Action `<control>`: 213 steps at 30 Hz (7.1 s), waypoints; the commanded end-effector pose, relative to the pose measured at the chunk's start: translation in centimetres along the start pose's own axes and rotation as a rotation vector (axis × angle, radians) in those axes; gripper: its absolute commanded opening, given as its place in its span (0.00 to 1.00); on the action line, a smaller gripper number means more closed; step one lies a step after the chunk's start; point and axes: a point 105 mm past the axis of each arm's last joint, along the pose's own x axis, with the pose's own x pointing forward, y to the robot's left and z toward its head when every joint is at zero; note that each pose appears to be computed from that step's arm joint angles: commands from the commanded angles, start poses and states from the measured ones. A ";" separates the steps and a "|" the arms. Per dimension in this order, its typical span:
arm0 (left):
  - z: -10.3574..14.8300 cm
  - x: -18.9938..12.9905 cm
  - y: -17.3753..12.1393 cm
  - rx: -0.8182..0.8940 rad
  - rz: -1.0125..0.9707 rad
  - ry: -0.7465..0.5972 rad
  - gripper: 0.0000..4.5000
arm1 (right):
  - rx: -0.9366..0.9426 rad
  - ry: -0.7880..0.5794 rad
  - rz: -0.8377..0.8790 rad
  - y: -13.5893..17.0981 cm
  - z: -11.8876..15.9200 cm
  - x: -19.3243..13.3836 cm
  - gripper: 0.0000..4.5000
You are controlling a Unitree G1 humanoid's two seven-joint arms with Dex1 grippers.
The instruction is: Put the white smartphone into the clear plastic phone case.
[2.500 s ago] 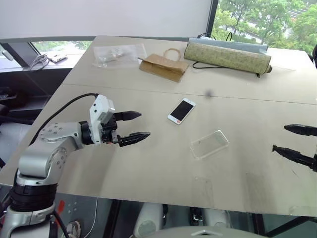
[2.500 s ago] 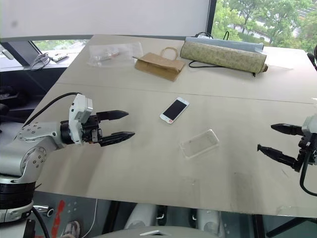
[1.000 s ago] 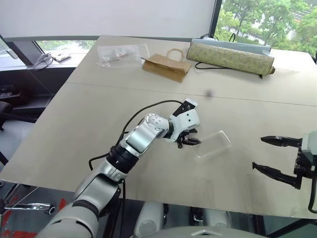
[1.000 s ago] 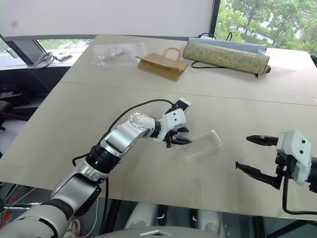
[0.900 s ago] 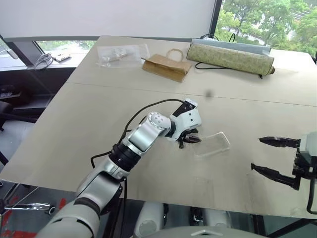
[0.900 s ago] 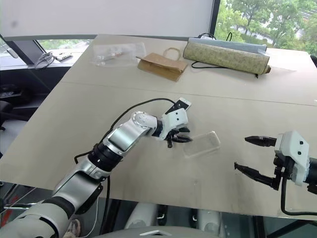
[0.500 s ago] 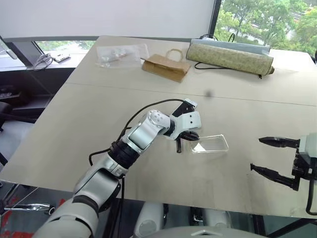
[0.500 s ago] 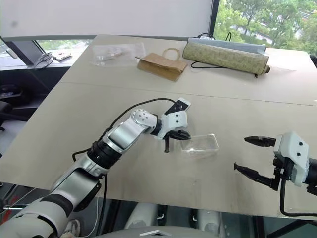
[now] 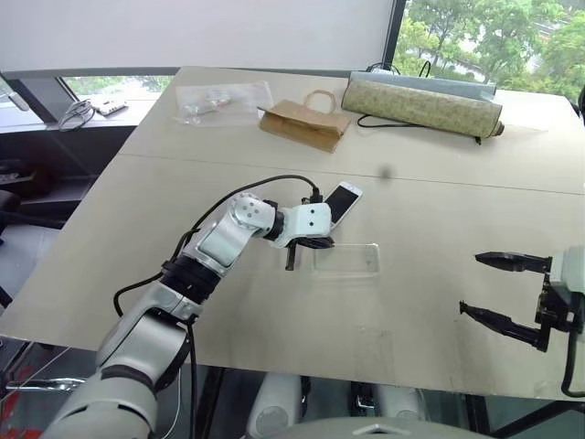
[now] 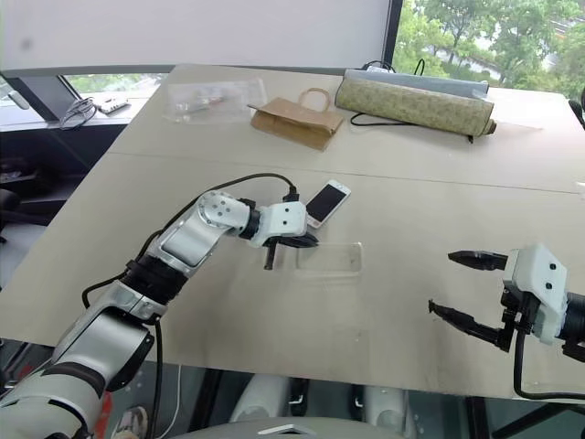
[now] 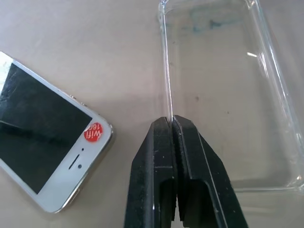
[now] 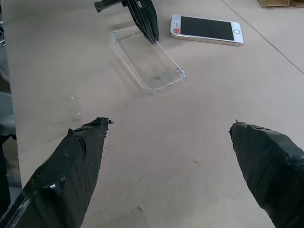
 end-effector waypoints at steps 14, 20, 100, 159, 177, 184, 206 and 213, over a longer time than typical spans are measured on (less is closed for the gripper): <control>0.2 -0.8 0.3 -0.027 0.039 -0.049 0.33 | -0.011 -0.068 0.021 -1.1 1.6 1.5 1.00; 1.6 -2.9 0.3 -0.136 0.099 -0.158 0.90 | -0.030 -0.115 0.030 -1.8 2.8 2.6 1.00; 0.5 0.5 5.0 -0.713 0.491 0.153 0.99 | -0.168 -0.092 0.058 -3.8 5.8 10.4 1.00; 6.8 -1.3 -1.6 0.190 0.100 -0.086 0.62 | -0.496 0.180 0.301 -1.5 4.0 14.4 1.00; 8.4 -2.7 -1.2 0.071 0.089 -0.197 1.00 | -0.464 0.175 0.273 -2.1 4.7 14.3 0.68; 6.2 -7.1 -3.0 -0.125 0.071 -0.238 1.00 | -0.416 0.151 0.274 -2.3 4.9 14.2 0.68; -0.9 -6.4 -7.4 -0.387 0.341 -0.213 1.00 | -0.450 0.276 0.440 -2.4 2.5 16.6 0.68; -2.2 -6.4 -7.8 -0.432 0.363 -0.214 1.00 | -0.467 0.337 0.448 -2.6 1.8 17.2 0.68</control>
